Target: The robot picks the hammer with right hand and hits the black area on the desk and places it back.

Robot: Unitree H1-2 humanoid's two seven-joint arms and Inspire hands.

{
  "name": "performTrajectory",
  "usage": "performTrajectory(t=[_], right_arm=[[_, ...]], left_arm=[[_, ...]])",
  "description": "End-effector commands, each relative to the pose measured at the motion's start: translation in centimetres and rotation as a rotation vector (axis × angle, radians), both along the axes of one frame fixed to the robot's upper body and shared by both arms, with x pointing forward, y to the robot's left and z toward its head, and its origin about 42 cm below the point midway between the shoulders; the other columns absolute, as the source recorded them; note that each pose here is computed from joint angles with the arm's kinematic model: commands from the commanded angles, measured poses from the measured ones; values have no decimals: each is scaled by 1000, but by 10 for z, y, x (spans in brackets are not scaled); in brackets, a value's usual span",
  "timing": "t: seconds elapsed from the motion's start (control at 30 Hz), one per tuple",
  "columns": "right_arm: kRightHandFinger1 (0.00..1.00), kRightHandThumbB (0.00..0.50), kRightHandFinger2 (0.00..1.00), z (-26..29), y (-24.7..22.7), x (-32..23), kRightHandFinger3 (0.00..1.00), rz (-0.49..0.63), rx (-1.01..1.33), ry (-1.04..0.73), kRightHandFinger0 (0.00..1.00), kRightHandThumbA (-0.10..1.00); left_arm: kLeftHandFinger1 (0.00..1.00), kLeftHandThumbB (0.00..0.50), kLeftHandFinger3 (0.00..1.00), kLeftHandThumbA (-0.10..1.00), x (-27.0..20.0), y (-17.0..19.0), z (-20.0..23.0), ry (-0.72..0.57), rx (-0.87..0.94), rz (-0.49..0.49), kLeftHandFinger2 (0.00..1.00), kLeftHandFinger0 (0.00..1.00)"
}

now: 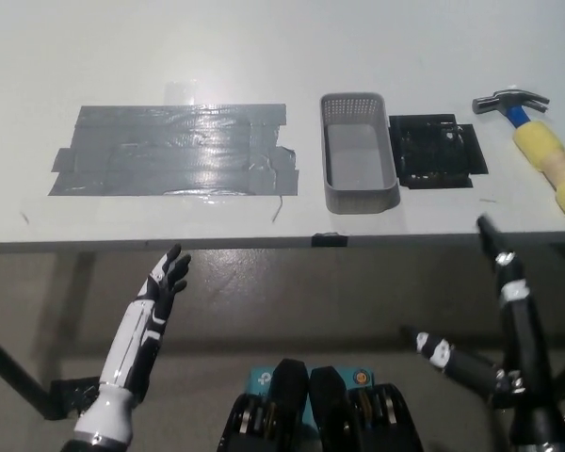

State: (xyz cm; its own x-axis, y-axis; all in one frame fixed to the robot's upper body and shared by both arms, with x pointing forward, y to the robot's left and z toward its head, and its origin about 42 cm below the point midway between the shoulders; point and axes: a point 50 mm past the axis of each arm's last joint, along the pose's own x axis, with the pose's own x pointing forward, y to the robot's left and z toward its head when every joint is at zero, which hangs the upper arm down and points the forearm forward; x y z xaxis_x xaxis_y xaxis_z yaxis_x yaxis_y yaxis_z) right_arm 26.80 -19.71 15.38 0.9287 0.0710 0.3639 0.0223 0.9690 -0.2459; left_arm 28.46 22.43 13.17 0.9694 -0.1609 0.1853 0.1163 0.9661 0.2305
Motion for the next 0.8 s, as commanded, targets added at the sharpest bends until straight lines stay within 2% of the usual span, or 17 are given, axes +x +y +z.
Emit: performTrajectory(t=[0.0,0.2,0.3,0.47,0.6,0.77], right_arm=[[1000,180,1000,-7,-1,-1,1000,66,41,-44,1000,1000],[1000,176,1000,-26,-7,-5,1000,82,19,33,1000,990],[1000,207,1000,-32,-7,-6,1000,86,4,67,1000,1000],[1000,224,1000,-39,-7,-7,1000,154,9,112,1000,1000],[1000,277,1000,-41,-6,-6,1000,212,17,156,1000,1000],[1000,283,1000,-41,-4,-6,1000,241,19,163,1000,1000]], left_arm=[[1000,92,1000,1000,-4,-1,7,-47,4,-12,1000,1000],[1000,90,1000,999,-9,-5,3,-35,-2,-17,1000,1000],[1000,96,1000,996,-10,-5,2,-31,5,-24,1000,1000],[1000,95,1000,998,-11,-5,0,-23,9,-27,1000,1000],[1000,105,1000,1000,-9,-7,-2,-17,20,-32,1000,1000],[1000,119,1000,1000,-9,-11,-5,-5,36,-38,1000,1000]])
